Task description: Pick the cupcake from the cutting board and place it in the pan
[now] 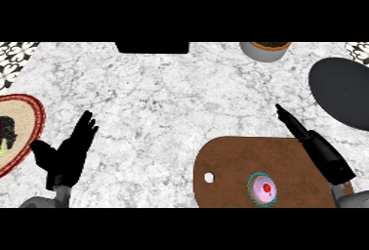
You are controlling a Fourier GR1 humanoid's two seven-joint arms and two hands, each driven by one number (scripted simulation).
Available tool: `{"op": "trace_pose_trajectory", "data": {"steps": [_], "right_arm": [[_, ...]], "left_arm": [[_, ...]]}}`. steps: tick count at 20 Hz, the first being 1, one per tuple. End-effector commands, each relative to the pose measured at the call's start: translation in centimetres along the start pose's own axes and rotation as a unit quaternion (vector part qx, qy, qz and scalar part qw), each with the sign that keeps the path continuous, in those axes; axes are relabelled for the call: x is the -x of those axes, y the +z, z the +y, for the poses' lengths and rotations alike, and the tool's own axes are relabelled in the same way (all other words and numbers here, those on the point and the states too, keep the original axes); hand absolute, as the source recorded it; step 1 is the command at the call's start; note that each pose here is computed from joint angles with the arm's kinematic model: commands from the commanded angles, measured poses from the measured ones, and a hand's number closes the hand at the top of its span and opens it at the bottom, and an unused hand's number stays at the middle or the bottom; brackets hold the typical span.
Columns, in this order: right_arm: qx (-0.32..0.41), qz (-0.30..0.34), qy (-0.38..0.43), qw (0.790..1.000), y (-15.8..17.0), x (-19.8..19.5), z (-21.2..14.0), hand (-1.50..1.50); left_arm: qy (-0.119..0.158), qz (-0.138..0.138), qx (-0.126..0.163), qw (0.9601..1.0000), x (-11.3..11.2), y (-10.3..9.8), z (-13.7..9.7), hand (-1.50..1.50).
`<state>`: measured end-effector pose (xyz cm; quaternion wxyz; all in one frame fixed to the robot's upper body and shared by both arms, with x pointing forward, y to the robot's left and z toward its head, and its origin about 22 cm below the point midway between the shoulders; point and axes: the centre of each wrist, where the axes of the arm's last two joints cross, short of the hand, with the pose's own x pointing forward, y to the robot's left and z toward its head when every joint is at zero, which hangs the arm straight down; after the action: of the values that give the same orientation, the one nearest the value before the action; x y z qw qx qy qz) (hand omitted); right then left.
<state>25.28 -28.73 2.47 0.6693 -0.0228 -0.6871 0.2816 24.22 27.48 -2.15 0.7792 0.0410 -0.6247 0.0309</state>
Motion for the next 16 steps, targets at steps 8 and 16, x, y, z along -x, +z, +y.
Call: {"op": "trace_pose_trajectory", "data": {"steps": [8, 16], "right_arm": [[0.219, -0.054, -0.071, 0.972, 3.2, -3.1, -5.1, 1.5], [0.157, -0.093, 0.008, 0.983, 13.3, -6.5, -4.8, -1.5]], "left_arm": [[-0.005, -0.15, 0.066, 0.9865, -3.1, 1.0, -4.1, 0.0], [-0.013, -0.166, 0.096, 0.9815, -3.0, 2.8, -6.3, 0.0]]}}
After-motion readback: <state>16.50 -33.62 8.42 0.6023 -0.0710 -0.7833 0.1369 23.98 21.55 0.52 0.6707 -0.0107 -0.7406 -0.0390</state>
